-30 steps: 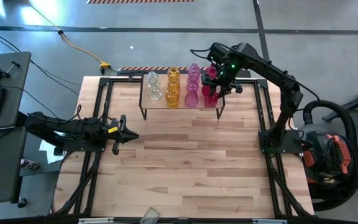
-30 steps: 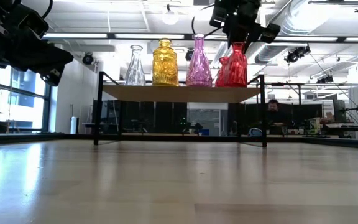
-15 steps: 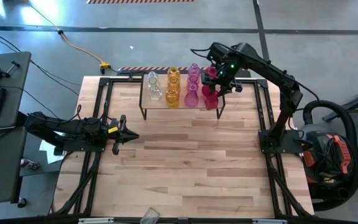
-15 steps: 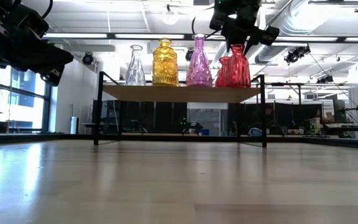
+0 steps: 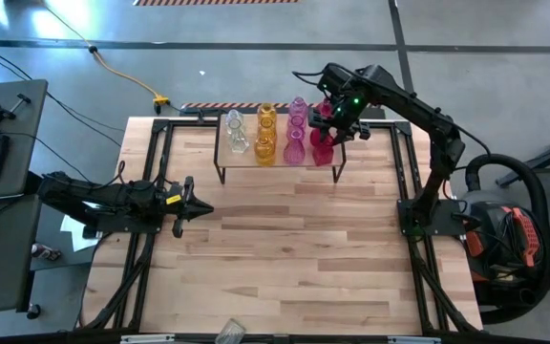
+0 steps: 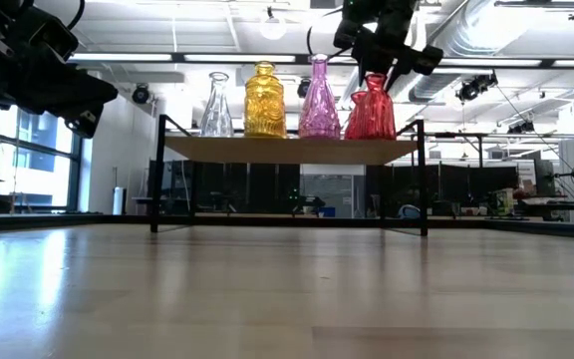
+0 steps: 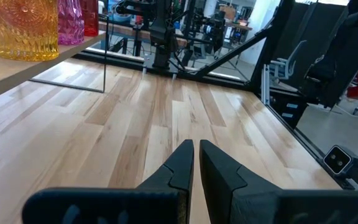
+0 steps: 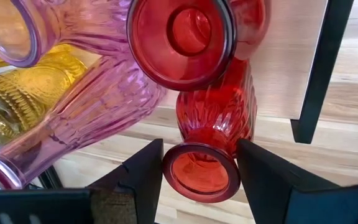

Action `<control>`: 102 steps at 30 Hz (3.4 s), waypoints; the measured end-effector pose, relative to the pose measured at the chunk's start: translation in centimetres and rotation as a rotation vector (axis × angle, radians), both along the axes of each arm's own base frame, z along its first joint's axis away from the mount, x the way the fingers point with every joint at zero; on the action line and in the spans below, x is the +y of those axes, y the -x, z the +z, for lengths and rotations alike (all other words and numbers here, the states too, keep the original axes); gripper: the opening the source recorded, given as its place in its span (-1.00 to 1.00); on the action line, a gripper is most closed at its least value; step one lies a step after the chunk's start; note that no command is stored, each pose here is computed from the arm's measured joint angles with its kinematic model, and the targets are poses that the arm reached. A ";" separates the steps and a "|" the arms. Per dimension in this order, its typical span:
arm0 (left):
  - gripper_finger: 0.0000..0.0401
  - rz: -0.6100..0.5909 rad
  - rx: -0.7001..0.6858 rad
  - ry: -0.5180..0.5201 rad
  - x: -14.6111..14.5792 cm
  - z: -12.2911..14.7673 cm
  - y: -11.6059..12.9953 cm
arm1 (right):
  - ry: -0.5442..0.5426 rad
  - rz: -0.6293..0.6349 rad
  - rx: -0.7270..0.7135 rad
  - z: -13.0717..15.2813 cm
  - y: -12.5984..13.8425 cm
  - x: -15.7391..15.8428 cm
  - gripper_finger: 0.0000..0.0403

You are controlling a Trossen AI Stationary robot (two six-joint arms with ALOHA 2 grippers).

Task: Sort vases onto shelf
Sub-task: Put the red vase aligned with the other red vase on the shelf

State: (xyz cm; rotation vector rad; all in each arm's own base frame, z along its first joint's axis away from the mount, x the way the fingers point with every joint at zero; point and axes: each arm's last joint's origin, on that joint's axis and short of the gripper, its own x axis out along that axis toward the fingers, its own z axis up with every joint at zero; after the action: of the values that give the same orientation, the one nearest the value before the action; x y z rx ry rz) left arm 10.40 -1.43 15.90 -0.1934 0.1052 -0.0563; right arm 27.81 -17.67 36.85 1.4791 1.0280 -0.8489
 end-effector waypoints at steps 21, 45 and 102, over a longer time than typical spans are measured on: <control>-0.91 0.000 0.000 0.000 0.0 0.0 0.0 | 0.003 0.000 0.000 0.1 0.1 0.0 -0.08; -0.91 0.000 0.000 0.000 0.0 0.0 0.0 | 0.135 0.060 -0.046 3.8 1.0 0.6 0.22; -0.91 0.000 0.000 0.000 0.0 0.0 0.0 | 1.212 0.500 -0.323 -12.2 5.8 16.9 0.22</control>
State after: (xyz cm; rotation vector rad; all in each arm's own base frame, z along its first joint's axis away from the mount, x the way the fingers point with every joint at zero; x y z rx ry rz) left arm 10.40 -1.43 15.91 -0.1935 0.1047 -0.0560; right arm 22.01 -0.81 24.68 0.2760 0.4118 -0.6227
